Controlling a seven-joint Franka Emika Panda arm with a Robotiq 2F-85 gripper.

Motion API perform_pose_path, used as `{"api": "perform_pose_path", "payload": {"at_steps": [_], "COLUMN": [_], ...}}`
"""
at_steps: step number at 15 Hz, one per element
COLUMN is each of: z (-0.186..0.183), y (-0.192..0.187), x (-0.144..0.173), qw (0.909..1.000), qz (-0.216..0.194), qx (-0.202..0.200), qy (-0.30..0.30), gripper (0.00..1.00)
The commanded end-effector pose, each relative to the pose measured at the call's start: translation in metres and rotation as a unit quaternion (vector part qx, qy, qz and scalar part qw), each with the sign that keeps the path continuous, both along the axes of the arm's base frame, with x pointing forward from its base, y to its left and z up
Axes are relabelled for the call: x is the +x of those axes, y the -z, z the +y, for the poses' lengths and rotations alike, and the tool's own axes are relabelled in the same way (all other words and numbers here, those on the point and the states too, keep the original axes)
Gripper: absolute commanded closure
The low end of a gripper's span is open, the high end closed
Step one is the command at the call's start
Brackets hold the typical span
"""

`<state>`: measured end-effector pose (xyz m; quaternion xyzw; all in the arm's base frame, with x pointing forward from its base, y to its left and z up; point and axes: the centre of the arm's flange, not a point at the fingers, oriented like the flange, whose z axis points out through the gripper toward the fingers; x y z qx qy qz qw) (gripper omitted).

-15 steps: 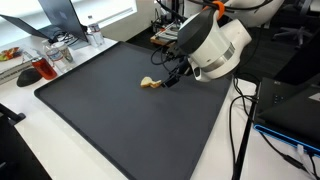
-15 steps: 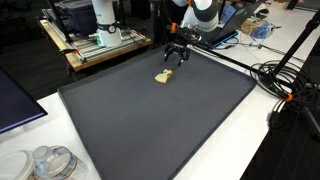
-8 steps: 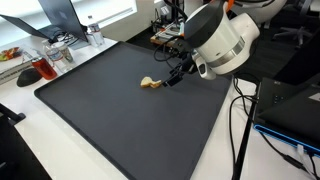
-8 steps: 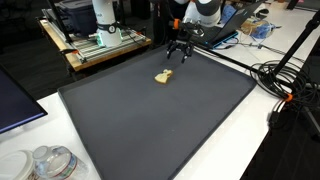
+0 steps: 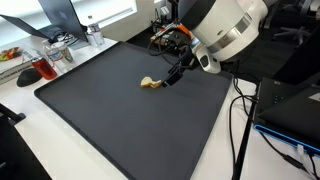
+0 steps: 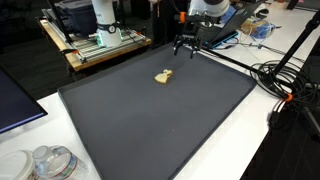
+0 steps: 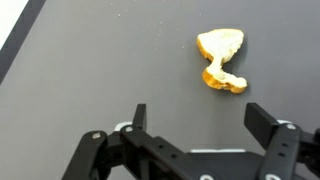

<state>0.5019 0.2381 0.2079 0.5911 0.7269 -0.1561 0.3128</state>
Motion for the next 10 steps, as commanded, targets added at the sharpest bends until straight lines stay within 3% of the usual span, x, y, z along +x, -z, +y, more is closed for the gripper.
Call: {"api": "perform_pose_path", "payload": {"at_steps": [1, 10], "z": [0.003, -0.021], "y": [-0.022, -0.047], "x": [0.015, 0.007], "qw": [0.9993, 0.9929], "qz": [0.019, 0.041], "qx": [0.032, 0.108], "qy": [-0.005, -0.027], "gripper": [0.00, 0.00]}}
